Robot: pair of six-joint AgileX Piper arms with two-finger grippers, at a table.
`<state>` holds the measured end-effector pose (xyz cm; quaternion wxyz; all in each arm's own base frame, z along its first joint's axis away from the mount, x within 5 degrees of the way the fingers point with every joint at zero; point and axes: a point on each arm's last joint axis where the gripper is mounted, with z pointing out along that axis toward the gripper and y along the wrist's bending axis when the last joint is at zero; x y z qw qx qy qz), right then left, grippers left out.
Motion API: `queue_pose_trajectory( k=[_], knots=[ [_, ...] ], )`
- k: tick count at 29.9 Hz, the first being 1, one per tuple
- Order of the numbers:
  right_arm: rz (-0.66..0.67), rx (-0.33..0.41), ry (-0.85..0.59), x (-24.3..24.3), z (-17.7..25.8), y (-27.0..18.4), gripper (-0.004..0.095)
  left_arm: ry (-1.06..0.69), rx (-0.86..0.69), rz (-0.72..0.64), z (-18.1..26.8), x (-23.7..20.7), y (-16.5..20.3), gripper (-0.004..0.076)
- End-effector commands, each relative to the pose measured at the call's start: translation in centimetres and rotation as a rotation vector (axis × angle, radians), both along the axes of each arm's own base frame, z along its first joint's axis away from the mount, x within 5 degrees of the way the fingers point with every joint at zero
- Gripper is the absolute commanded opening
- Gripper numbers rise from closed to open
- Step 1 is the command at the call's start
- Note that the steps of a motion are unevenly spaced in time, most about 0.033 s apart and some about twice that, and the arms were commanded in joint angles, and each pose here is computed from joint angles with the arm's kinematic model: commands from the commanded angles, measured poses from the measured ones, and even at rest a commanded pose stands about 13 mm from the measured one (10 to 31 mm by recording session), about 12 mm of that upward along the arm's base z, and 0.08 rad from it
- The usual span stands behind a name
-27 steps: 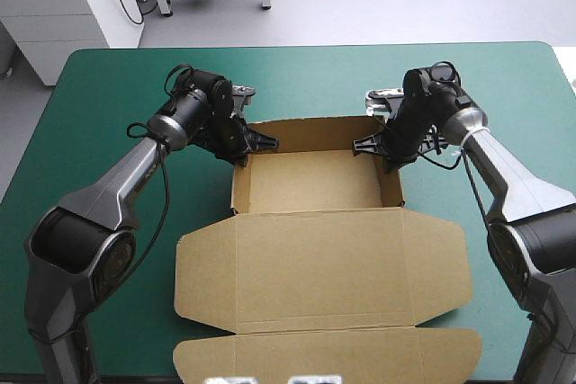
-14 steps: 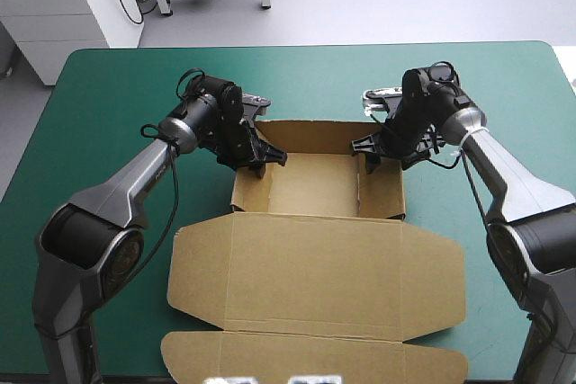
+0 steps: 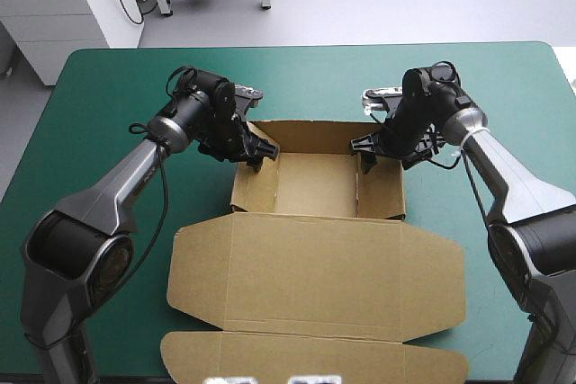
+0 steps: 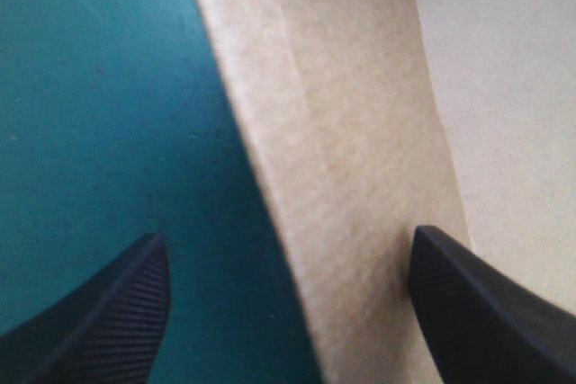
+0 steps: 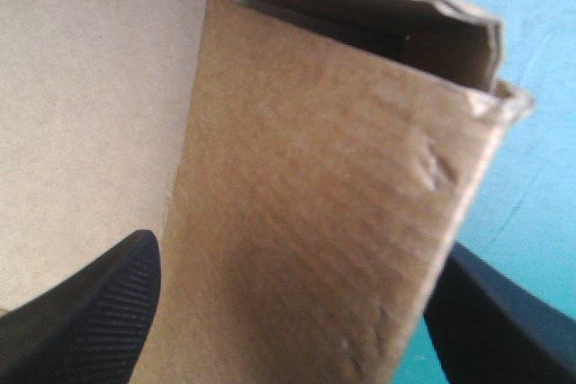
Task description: Fold the box
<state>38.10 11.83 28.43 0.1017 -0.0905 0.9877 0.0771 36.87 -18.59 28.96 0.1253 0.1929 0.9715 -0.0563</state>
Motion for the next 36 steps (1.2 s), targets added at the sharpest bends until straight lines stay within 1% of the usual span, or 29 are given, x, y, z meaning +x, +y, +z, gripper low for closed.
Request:
queue_pose_trajectory(
  k=[1,5,8,11,13,16,19,20,24,27,30,36],
  knots=[
    [0.008,0.004,-0.113,-1.6,4.5,-0.6,0.0739,-0.068,-0.036,0.003,4.9,-1.9,1.7,0.0532],
    [0.01,0.006,-0.167,-2.7,6.5,-1.0,0.0739,-0.133,-0.049,-0.006,7.1,-2.8,2.6,0.0531],
    [0.008,0.023,-0.223,-3.7,8.3,-1.3,0.0738,-0.208,-0.078,-0.031,9.3,-4.0,3.0,0.0522],
    [0.007,0.037,-0.266,-4.8,9.9,-1.6,0.0738,-0.301,-0.121,-0.043,12.2,-5.8,3.8,0.0456],
    [0.007,0.044,-0.291,-5.5,10.8,-1.8,0.0738,-0.362,-0.138,-0.073,14.3,-7.6,4.6,0.0358],
    [0.006,0.05,-0.31,-6.0,11.5,-1.9,0.0738,-0.415,-0.122,-0.143,16.8,-10.5,5.9,0.0177],
    [0.007,0.049,-0.308,-6.1,11.5,-2.0,0.0738,-0.49,-0.118,-0.163,18.6,-13.4,7.4,0.002],
    [0.007,0.05,-0.305,-6.1,11.5,-2.0,0.0738,-0.51,-0.116,-0.18,19.0,-14.4,7.8,-0.0007],
    [0.007,0.055,-0.3,-6.0,11.4,-1.9,0.0738,-0.547,-0.12,-0.193,19.4,-18.0,9.4,-0.0008],
    [0.006,0.059,-0.312,-5.9,11.5,-1.9,0.0738,-0.552,-0.121,-0.193,18.7,-20.7,10.7,-0.0008],
    [0.006,0.059,-0.315,-5.8,11.4,-1.8,0.0737,-0.524,-0.112,-0.195,16.8,-22.9,11.7,-0.0008],
    [0.006,0.057,-0.302,-5.6,11.1,-1.8,0.0738,-0.436,-0.091,-0.183,11.3,-26.6,13.4,-0.0008]
  ],
)
